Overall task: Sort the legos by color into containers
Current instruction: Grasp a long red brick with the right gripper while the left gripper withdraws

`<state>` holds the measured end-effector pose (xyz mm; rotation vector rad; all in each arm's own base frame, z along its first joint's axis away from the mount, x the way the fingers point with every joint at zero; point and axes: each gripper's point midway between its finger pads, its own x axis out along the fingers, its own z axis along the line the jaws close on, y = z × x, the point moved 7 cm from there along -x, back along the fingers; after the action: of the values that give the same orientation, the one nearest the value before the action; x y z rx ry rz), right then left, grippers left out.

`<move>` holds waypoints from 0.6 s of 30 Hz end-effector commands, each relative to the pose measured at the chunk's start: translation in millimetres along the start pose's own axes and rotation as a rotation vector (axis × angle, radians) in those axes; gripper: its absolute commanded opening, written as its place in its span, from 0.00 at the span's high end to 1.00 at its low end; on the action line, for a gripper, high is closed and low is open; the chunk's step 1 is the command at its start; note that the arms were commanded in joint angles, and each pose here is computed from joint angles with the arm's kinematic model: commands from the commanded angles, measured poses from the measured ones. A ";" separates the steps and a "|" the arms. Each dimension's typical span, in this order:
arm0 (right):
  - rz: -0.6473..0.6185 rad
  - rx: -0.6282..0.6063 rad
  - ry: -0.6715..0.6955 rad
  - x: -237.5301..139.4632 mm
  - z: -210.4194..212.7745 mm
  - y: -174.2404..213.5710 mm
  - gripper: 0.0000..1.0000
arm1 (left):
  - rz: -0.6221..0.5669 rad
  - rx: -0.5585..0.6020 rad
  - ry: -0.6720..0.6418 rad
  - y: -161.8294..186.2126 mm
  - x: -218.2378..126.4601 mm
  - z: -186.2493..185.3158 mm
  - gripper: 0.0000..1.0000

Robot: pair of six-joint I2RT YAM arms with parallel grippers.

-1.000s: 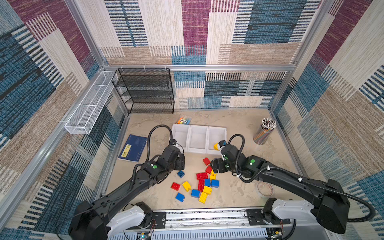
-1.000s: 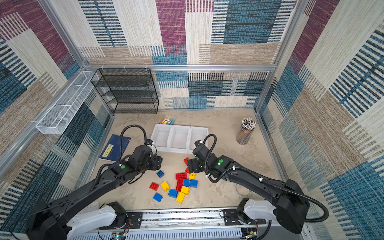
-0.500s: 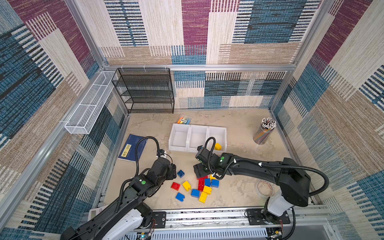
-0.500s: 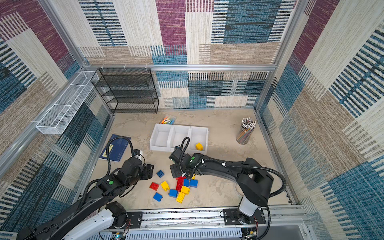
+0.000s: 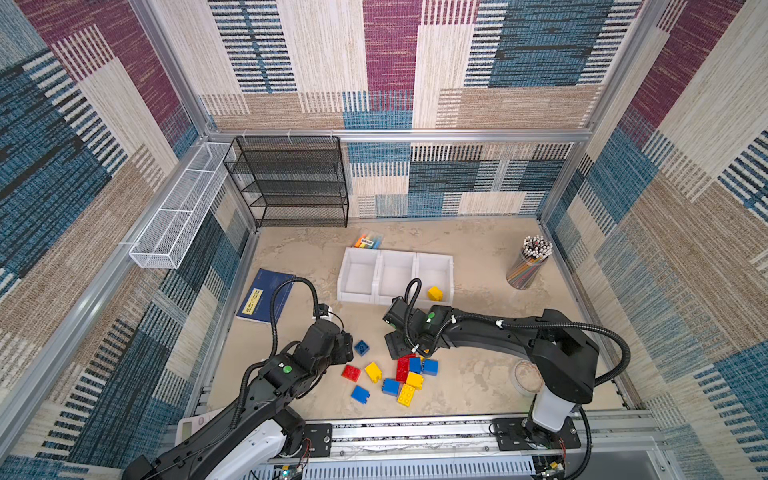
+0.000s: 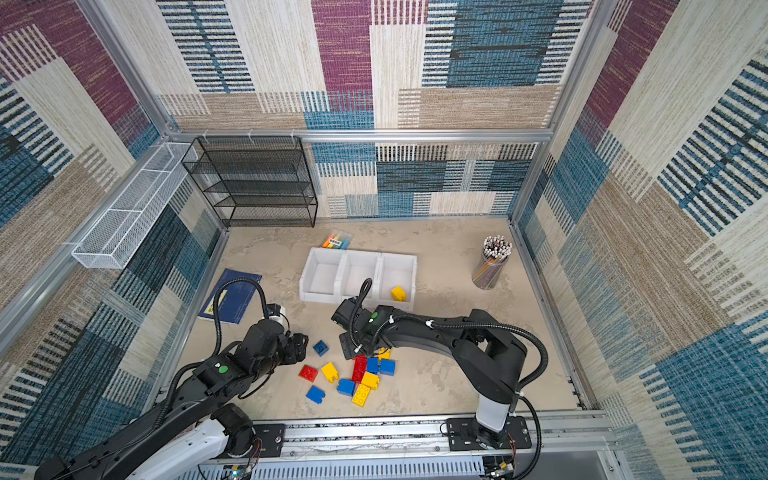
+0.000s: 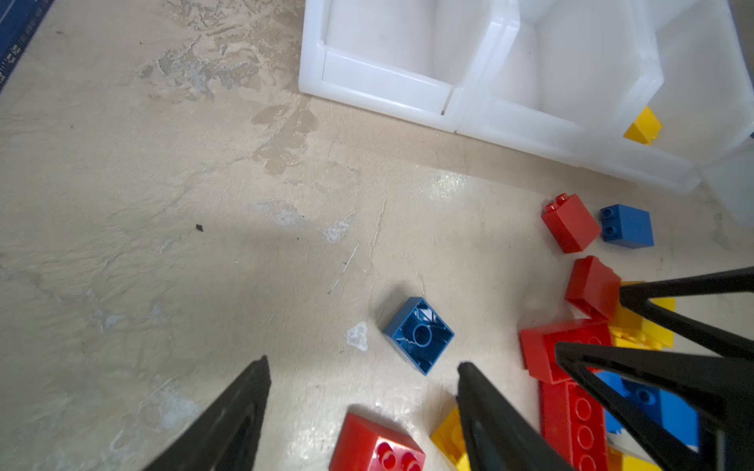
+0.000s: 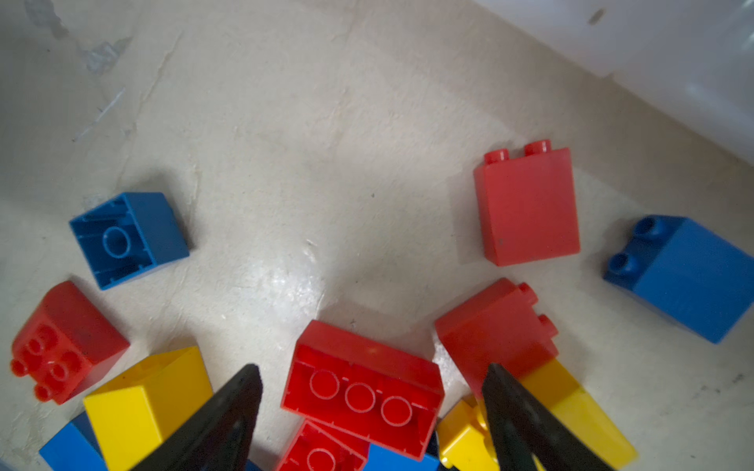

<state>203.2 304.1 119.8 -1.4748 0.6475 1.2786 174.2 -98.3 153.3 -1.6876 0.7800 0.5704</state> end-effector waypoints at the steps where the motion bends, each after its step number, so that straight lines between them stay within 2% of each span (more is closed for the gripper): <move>1: 0.010 0.021 -0.010 0.2 1.9 0.4 0.13 | -0.012 -0.031 0.015 -1.2 1.2 -1.5 0.24; 9: 0.027 0.013 -0.011 3.3 6.2 8.5 0.14 | -0.001 -0.025 0.022 1.5 0.1 -1.1 0.24; 18: 0.042 0.024 -0.005 7.7 7.2 12.5 0.20 | 0.006 -0.027 0.027 4.9 1.1 -0.1 0.24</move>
<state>192.1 306.9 110.6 -1.4538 0.6808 1.3031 169.7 -97.9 147.0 -1.6979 0.8055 0.5756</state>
